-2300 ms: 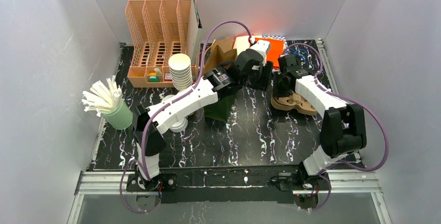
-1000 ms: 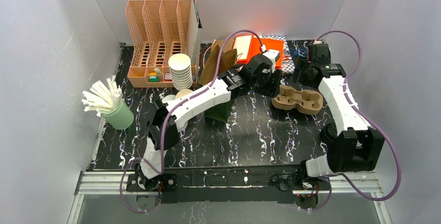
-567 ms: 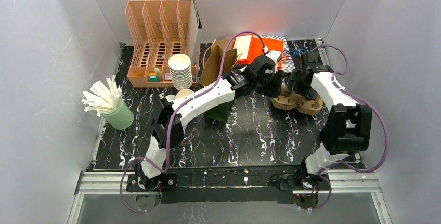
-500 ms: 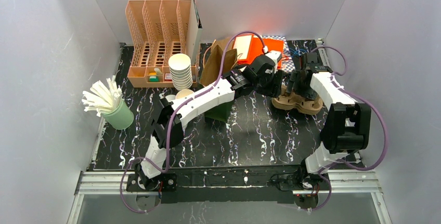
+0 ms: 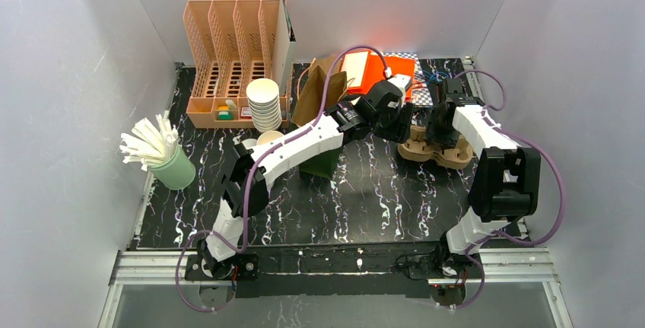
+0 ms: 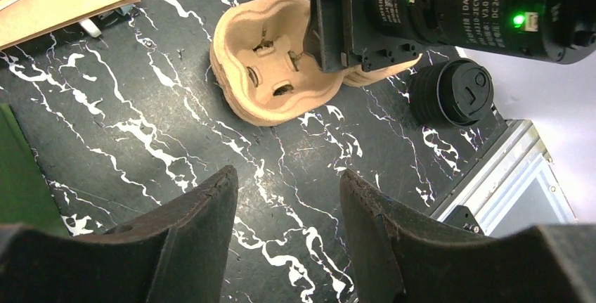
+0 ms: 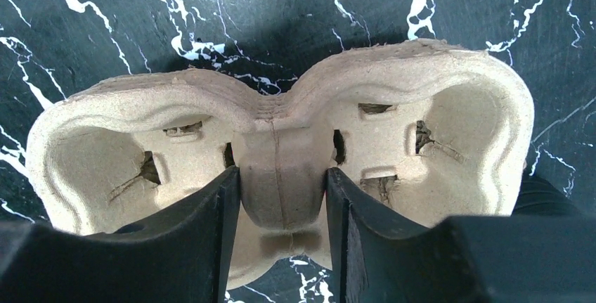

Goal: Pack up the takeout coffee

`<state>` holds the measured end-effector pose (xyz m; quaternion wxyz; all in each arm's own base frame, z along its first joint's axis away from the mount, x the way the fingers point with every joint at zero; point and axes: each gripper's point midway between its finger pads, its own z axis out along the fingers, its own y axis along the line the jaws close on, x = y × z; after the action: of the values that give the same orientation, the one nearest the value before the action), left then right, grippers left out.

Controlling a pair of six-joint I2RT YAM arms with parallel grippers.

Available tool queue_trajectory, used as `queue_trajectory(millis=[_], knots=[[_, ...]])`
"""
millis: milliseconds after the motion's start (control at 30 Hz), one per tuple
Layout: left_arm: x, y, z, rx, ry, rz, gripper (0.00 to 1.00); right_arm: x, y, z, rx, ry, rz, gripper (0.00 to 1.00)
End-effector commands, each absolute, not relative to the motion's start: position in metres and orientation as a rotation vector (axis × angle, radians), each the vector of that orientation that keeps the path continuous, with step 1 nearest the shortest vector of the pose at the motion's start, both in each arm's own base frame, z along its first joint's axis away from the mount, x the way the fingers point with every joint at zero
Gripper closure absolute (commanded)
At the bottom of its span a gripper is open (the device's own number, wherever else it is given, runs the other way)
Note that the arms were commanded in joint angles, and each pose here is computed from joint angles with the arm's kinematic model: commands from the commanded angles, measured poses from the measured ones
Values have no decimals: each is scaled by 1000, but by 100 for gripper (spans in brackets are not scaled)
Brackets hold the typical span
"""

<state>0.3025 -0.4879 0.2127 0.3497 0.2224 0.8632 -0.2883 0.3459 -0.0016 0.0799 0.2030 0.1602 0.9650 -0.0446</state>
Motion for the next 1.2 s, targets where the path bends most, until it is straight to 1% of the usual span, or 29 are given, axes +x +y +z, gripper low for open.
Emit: queue_trajectory(millis=[0, 300, 467, 567, 633, 733, 800, 1000, 1100, 1167], knots=[[303, -479, 237, 569, 2200, -742, 46, 349, -4, 124, 453, 2608, -118, 54], [304, -485, 233, 585, 2202, -757, 46, 341, 2, 149, 467, 2583, -62, 52], [306, -488, 209, 543, 2268, -793, 44, 336, 5, 152, 479, 2588, -36, 52], [305, -496, 193, 497, 2326, -894, 49, 331, 8, 144, 463, 2608, -20, 52], [308, -502, 186, 488, 2332, -910, 53, 328, 12, 138, 439, 2615, 14, 52], [311, -510, 175, 495, 2349, -921, 55, 322, 13, 127, 442, 2623, 22, 52], [313, -511, 164, 493, 2369, -900, 55, 322, 14, 124, 445, 2618, 27, 53], [325, -493, 134, 456, 2425, -709, 54, 325, 15, 119, 446, 2622, 35, 53], [325, -493, 130, 458, 2432, -704, 53, 325, 17, 117, 441, 2625, 46, 53], [323, -494, 129, 458, 2436, -717, 54, 325, 17, 116, 440, 2629, 50, 51]])
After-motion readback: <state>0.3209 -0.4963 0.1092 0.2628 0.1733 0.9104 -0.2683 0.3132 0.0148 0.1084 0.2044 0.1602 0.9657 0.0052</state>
